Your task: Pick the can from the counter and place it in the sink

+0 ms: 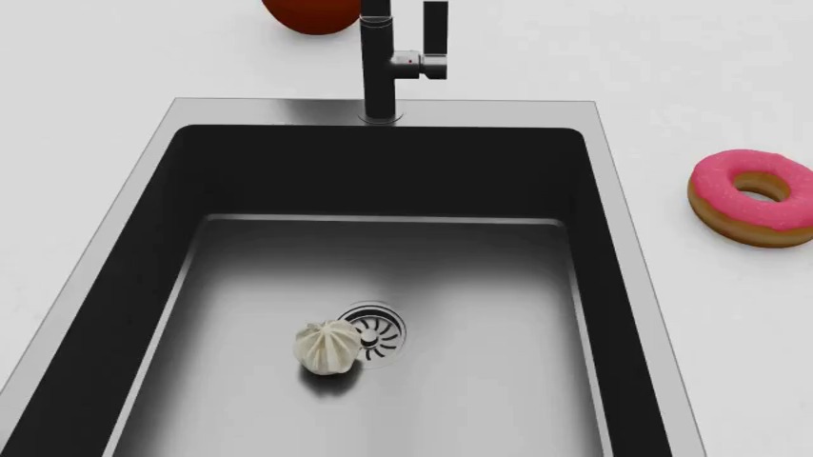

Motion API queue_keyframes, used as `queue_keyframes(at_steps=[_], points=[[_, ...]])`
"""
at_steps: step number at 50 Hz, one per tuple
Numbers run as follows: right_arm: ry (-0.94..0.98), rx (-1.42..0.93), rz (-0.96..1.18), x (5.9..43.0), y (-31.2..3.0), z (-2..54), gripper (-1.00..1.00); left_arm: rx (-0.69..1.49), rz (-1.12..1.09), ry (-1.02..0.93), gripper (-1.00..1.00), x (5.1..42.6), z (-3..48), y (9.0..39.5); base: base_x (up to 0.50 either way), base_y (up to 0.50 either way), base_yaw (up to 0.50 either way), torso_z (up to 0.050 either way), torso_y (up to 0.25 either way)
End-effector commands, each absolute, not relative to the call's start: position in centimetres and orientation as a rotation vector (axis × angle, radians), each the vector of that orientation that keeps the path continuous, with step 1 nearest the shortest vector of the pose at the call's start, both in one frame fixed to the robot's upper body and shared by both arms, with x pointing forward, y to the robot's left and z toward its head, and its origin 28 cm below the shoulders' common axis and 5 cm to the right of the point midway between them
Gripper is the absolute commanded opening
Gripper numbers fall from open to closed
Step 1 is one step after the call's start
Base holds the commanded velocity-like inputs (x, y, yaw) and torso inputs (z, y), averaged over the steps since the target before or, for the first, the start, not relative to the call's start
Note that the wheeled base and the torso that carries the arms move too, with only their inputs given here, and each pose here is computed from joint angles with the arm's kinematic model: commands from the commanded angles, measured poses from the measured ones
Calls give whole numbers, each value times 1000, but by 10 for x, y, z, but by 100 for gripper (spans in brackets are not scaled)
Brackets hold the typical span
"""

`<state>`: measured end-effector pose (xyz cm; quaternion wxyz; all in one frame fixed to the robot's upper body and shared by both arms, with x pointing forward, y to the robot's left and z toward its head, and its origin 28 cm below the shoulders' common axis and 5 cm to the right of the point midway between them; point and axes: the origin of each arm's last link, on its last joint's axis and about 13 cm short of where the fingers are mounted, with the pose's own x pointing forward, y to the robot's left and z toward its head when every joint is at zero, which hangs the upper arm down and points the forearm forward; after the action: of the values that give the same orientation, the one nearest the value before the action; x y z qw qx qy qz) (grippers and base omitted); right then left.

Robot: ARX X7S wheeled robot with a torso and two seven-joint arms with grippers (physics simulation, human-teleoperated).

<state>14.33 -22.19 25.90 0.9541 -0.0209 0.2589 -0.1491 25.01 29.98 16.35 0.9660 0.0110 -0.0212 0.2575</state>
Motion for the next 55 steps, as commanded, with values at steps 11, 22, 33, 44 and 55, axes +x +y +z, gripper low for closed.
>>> queue_keyframes(at_steps=[11, 22, 33, 44, 55], points=[[362, -137, -81, 229, -189, 345, -100, 18, 514, -41, 100, 249, 162, 298, 0, 0, 0, 0, 0], [382, -113, 126, 291, -158, 346, -100, 14, 501, -41, 100, 249, 160, 294, 0, 0, 0, 0, 0], [512, -99, 269, 346, -128, 339, -100, 17, 492, -44, 100, 247, 160, 290, 0, 0, 0, 0, 0], [643, -197, 342, 398, -95, 311, -100, 6, 485, -51, 100, 247, 160, 289, 0, 0, 0, 0, 0], [688, -286, 370, 410, -73, 259, -100, 0, 478, -59, 100, 246, 160, 289, 0, 0, 0, 0, 0]])
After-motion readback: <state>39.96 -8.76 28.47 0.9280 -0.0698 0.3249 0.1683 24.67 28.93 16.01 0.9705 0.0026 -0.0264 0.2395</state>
